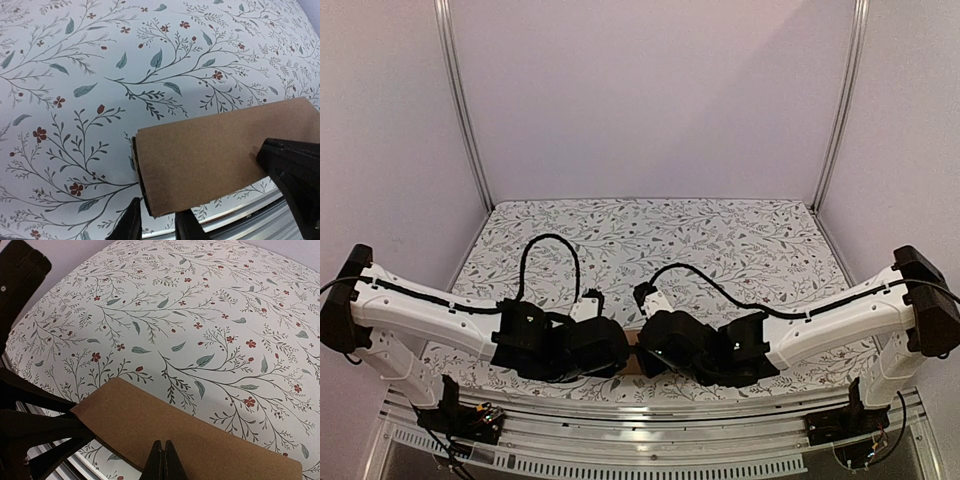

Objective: Fold the paper box

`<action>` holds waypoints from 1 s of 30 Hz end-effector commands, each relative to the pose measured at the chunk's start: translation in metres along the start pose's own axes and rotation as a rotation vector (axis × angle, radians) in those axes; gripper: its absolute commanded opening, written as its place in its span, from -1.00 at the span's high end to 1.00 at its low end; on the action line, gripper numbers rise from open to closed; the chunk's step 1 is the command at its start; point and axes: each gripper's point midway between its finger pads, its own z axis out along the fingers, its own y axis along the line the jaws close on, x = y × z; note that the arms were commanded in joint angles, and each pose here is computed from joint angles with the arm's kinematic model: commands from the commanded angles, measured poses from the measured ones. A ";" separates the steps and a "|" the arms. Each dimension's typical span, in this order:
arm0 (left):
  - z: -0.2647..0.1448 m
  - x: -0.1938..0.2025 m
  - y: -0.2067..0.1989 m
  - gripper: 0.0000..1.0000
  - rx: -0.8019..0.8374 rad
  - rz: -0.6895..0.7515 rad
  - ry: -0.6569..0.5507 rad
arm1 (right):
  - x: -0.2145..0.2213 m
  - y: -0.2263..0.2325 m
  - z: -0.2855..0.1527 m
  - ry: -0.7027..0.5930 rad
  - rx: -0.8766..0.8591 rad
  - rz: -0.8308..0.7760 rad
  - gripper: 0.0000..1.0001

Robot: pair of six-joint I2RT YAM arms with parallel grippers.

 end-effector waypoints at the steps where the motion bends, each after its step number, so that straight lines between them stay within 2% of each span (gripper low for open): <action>1: -0.006 0.010 0.000 0.48 0.019 0.023 0.040 | 0.033 -0.016 0.011 0.054 0.060 -0.026 1.00; 9: -0.018 0.019 0.002 0.28 0.105 0.049 0.089 | 0.053 -0.021 0.017 0.086 0.066 -0.018 1.00; 14: -0.033 0.008 -0.004 0.23 0.197 0.069 0.054 | 0.063 -0.025 0.019 0.099 0.067 -0.008 1.00; 15: -0.037 0.003 -0.005 0.27 0.214 0.069 0.041 | 0.064 -0.025 0.019 0.101 0.065 -0.008 1.00; 20: -0.043 -0.022 -0.004 0.93 0.271 0.045 -0.001 | 0.071 -0.026 0.021 0.118 0.064 -0.012 1.00; 21: -0.042 -0.027 -0.005 1.00 0.281 0.041 -0.005 | 0.071 -0.027 0.021 0.119 0.064 -0.013 1.00; 26: -0.036 -0.046 -0.011 1.00 0.317 0.034 -0.028 | 0.073 -0.026 0.022 0.123 0.063 -0.017 1.00; 30: -0.021 -0.047 -0.011 1.00 0.297 0.050 -0.010 | 0.073 -0.025 0.022 0.123 0.060 -0.013 1.00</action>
